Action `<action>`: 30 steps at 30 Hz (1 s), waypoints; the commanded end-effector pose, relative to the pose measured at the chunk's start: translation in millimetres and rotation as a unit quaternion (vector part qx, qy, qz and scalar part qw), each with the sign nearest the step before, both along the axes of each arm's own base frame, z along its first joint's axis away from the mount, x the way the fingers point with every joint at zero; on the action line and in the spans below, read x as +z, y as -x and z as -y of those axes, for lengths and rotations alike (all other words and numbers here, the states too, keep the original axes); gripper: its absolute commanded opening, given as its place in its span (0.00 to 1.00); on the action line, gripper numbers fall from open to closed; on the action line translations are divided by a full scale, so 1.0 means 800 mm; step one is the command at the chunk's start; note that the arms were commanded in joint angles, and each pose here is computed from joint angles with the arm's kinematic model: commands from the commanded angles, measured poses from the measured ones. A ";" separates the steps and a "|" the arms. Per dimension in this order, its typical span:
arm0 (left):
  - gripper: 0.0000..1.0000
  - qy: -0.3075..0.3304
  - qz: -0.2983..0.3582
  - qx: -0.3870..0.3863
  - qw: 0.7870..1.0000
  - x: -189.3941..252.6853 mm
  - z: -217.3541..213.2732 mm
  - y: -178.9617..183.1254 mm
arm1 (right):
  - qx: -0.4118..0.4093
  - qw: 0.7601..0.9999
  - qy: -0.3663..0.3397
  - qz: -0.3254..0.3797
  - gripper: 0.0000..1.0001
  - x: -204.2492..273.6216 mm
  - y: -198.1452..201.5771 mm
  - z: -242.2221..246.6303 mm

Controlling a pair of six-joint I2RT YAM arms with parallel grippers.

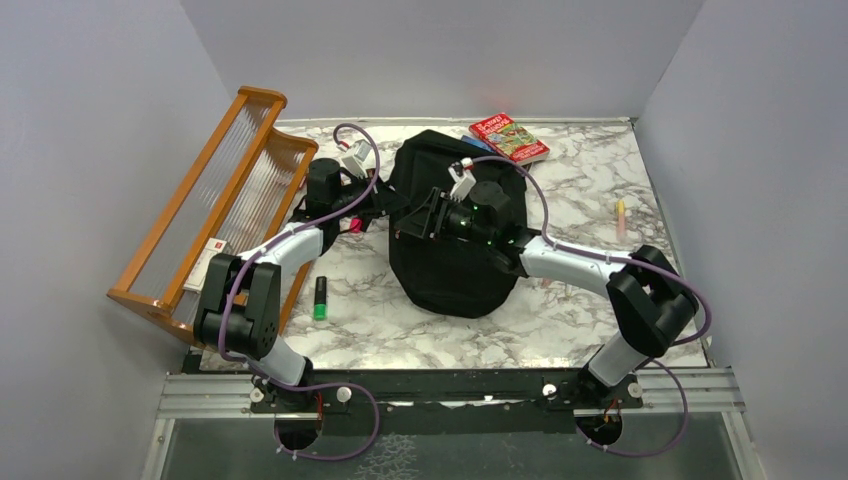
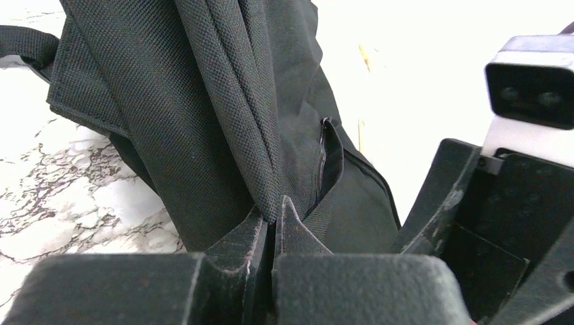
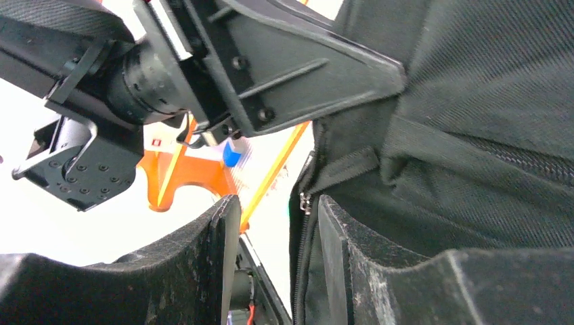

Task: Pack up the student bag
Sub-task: Unzip the student bag at the center of the board.

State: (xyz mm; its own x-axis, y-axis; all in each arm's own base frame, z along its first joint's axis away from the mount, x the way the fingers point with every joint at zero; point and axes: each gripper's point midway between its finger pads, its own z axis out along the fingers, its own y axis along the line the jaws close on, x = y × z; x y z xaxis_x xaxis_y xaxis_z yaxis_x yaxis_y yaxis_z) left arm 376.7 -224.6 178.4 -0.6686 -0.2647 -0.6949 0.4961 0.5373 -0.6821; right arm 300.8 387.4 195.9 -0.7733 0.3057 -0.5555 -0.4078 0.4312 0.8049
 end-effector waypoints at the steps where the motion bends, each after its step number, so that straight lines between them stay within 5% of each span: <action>1: 0.00 0.022 0.054 -0.026 0.998 0.042 0.008 0.008 | -0.008 0.997 0.034 0.066 0.50 0.016 -0.017 -0.001; 22: 0.00 0.025 0.054 -0.028 0.998 0.044 0.009 0.010 | -0.015 0.994 0.084 0.074 0.42 -0.006 -0.055 -0.020; 30: 0.00 0.025 0.048 -0.029 0.998 0.039 0.010 0.009 | 0.006 0.995 0.074 0.071 0.29 -0.013 -0.051 -0.030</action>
